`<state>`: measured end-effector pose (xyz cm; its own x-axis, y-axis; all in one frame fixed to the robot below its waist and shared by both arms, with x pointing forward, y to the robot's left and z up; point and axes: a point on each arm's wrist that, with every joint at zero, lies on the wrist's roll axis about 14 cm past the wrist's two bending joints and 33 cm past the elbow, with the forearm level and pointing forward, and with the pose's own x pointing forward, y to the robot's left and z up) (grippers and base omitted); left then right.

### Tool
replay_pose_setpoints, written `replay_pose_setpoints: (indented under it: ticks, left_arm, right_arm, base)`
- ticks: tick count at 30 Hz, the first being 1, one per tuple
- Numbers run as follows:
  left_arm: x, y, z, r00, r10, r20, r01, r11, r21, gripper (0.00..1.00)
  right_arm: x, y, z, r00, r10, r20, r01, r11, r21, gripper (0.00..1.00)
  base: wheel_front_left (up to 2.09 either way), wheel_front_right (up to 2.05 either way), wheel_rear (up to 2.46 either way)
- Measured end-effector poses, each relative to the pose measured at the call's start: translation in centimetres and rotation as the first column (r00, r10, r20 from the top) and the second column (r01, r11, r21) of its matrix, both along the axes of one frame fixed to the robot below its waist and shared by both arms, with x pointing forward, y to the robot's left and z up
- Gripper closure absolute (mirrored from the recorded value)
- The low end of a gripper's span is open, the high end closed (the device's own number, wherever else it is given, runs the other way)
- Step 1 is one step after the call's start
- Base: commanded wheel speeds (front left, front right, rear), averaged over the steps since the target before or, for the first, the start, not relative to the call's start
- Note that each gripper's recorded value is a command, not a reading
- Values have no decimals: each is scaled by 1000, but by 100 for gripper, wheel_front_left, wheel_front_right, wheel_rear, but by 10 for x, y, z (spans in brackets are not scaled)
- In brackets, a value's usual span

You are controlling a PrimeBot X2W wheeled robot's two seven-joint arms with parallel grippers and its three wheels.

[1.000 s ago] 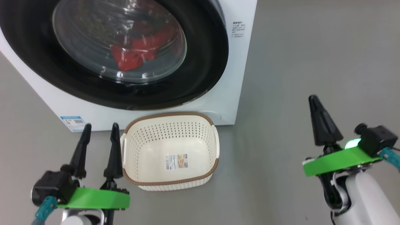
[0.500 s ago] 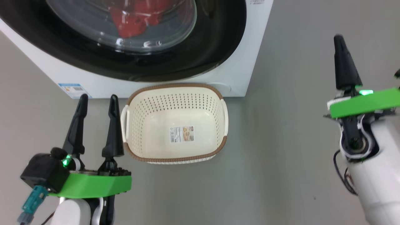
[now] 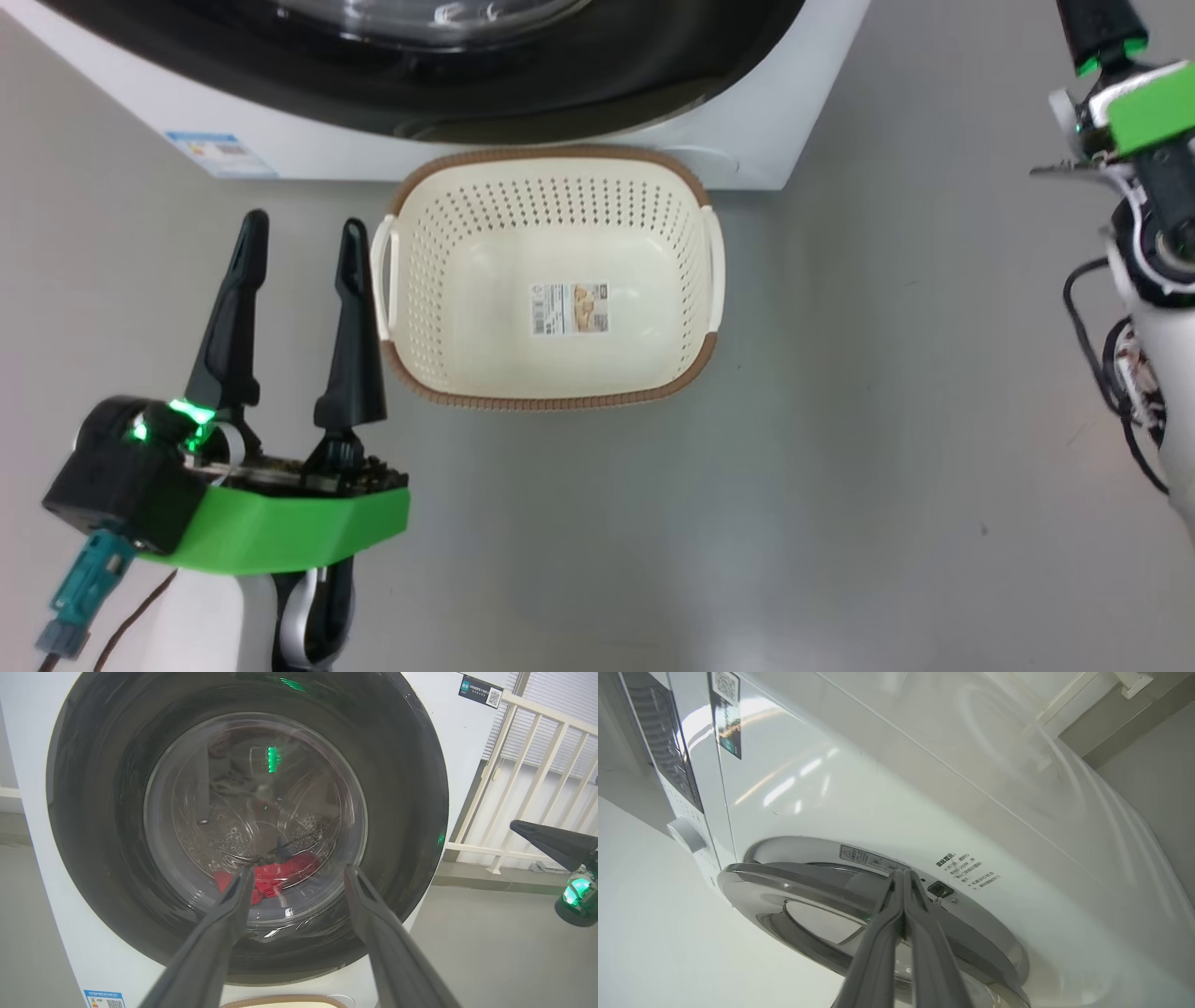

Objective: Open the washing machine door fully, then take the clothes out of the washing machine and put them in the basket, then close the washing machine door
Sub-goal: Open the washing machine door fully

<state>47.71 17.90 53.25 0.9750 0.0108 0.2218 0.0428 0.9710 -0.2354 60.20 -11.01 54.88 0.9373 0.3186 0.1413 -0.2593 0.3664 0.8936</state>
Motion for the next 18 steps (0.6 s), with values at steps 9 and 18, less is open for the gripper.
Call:
replay_pose_setpoints:
  ticks: [9,18]
  left_arm:
    - [7,7,-22,999,18,-45,-17,1000,19,0]
    - [14,12,-42,996,37,-87,-34,999,37,0]
  right_arm:
    - [27,41,-8,972,228,-53,-219,967,131,100]
    - [52,62,-26,933,348,-87,-330,928,175,100]
  base:
    - [0,0,0]
    - [0,0,0]
